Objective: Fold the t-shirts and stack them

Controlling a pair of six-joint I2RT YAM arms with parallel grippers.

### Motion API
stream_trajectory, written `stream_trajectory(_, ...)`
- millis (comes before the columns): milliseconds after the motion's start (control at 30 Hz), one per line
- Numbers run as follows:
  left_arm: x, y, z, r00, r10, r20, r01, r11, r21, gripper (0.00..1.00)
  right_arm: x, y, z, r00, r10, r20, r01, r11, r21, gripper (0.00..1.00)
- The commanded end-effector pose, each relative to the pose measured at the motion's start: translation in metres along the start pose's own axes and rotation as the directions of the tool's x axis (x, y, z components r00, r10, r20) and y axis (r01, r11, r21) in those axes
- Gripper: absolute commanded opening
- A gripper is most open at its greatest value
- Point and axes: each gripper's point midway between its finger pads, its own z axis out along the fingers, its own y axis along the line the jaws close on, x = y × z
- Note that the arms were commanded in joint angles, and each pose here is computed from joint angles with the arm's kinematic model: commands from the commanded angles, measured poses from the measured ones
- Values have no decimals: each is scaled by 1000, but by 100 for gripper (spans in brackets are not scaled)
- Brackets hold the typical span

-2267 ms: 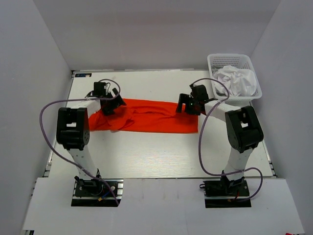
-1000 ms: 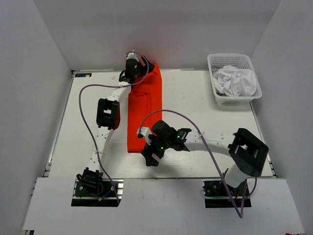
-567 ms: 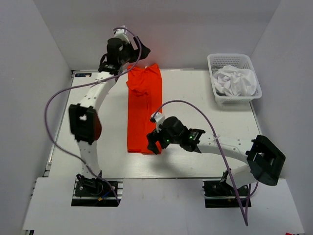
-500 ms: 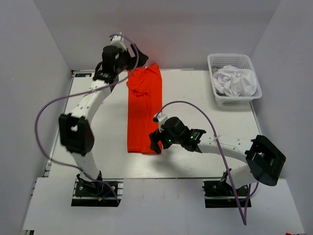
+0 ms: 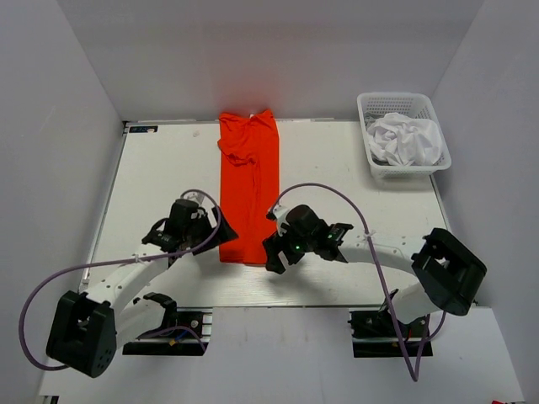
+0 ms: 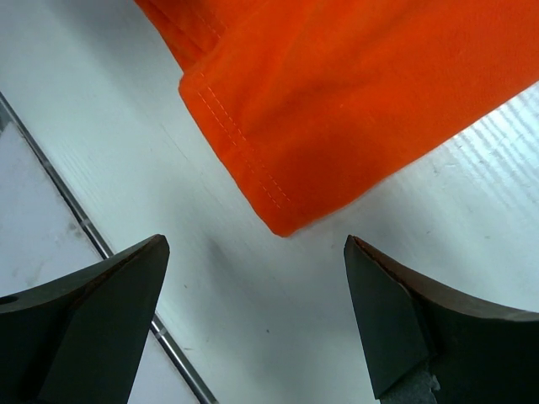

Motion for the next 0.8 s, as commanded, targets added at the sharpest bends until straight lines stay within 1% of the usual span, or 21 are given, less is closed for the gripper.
stream_trajectory(0,27,14,-4,997,-42,-68,40,998,-42,100,3,3,7,1000,-16,-17,16,999,-35,90)
stream_trajectory(67,39,22,0,992,-48,-113,39,997,-74,96,8,-2,10,1000,-5,-29,4,1000,-13,90)
stream_trajectory(100,43,27,1,990,-55,-128,42,994,-101,91,2,-2,13,1000,-5,-4,5,1000,-11,90)
stream_trajectory(133,49,29,3,987,-53,-151,36,993,-113,85,2,-6,14,1000,7,-2,-7,1000,11,90)
stream_trajectory(200,53,28,4,984,-50,-170,31,993,-110,75,8,-11,17,1000,18,-17,-17,999,33,90)
stream_trajectory(233,58,31,6,981,-55,-187,34,993,-114,72,9,-14,17,999,24,-22,-22,998,54,90)
stream_trajectory(267,58,31,6,981,-55,-187,34,993,-114,72,10,-17,18,999,26,-23,-24,997,66,90)
stream_trajectory(333,73,42,7,971,-62,-229,29,989,-145,72,15,-21,19,999,28,-34,-25,996,82,90)
stream_trajectory(433,82,49,6,963,-69,-259,22,983,-181,72,18,-26,22,999,29,-43,-24,994,109,90)
stream_trajectory(567,88,54,6,957,-82,-279,23,977,-210,70,22,-26,27,998,35,-61,-29,994,104,90)
stream_trajectory(767,96,61,3,951,-85,-299,12,972,-237,70,24,-29,29,996,73,-57,-65,990,126,90)
